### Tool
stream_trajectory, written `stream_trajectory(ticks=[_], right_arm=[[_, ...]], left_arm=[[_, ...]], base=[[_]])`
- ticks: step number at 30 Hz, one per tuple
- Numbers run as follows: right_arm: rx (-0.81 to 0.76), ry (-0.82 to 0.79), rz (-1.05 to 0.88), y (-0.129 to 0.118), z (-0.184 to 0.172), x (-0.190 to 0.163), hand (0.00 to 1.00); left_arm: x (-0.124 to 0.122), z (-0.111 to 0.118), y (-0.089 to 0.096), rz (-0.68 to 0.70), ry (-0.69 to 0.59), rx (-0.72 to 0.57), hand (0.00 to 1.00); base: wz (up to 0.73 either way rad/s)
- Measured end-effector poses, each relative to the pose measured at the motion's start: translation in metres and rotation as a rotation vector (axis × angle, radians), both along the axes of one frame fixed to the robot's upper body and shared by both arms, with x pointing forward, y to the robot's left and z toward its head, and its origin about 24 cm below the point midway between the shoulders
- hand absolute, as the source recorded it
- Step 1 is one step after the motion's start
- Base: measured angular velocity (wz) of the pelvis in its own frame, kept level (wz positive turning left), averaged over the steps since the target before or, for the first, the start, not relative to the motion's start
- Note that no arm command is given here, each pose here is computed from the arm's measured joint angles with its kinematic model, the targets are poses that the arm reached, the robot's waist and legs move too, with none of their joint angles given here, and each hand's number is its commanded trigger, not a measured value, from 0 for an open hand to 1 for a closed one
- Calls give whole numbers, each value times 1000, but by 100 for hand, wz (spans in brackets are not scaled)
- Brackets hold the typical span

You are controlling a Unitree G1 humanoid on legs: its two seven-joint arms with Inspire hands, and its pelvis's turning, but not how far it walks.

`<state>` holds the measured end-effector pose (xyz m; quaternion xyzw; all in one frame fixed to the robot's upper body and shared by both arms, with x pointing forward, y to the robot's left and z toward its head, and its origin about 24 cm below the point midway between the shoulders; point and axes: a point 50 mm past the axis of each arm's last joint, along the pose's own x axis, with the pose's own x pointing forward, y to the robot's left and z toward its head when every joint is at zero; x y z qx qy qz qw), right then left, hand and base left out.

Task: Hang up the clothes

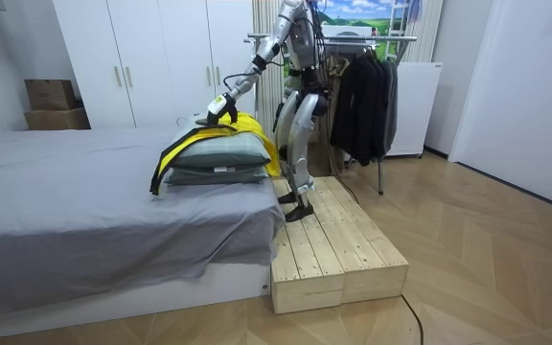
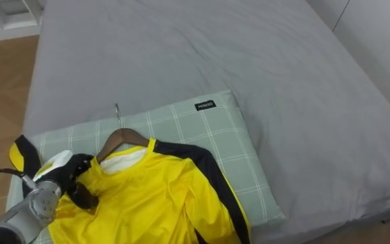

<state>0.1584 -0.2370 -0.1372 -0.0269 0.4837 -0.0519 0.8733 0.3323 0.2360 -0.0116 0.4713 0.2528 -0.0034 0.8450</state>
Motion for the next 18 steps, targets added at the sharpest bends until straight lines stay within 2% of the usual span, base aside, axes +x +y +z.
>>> stream_trajectory(ticks=[5, 11, 18], right_arm=[[4, 2, -7, 0, 0, -1, 0], [9, 7, -14, 0, -1, -3, 0], [10, 4, -14, 0, -1, -3, 0]], left_arm=[[-1, -1, 3, 45, 14, -53, 100], [-5, -8, -1, 34, 67, -83, 100], [-5, -8, -1, 28, 72, -84, 100]], base=[[0], [0], [0]])
